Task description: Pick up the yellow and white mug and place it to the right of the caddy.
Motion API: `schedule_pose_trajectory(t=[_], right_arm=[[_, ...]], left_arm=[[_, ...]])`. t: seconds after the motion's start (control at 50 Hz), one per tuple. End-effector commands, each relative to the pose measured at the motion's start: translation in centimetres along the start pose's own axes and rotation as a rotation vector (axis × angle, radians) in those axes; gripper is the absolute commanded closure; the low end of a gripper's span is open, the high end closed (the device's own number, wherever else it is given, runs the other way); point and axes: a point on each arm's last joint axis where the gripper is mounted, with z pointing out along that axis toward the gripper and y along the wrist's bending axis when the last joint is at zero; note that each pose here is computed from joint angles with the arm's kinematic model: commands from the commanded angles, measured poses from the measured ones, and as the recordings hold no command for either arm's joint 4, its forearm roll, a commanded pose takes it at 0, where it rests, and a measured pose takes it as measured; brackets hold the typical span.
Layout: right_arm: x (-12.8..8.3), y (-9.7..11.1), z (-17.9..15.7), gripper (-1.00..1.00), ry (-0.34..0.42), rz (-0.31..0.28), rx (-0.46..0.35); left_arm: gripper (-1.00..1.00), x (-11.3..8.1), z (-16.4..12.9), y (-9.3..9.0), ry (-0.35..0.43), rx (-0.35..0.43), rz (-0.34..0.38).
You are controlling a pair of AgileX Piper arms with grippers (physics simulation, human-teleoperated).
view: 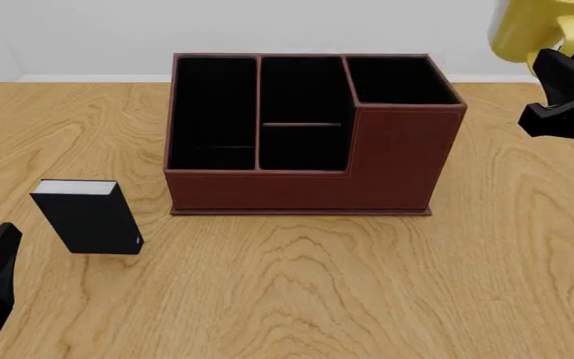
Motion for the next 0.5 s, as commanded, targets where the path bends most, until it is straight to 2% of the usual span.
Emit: schedule_pose_trajectory(t=[0.02, 0.24, 0.5], right_arm=[[0.2, -0.5, 0.4, 1.0, 0.0, 0.002, 0.027], [0.4, -0.8, 0.6, 1.0, 0.01, 0.007, 0.044], [1.8, -1.3, 1.5, 1.0, 0.036, 0.009, 0.072]], left_arm=[[-1.0, 0.0, 0.0, 0.0, 0.0, 0.0, 0.0], [-1.0, 0.0, 0.0, 0.0, 0.0, 0.0, 0.0], [-1.0, 0.0, 0.0, 0.0, 0.0, 0.0, 0.0]])
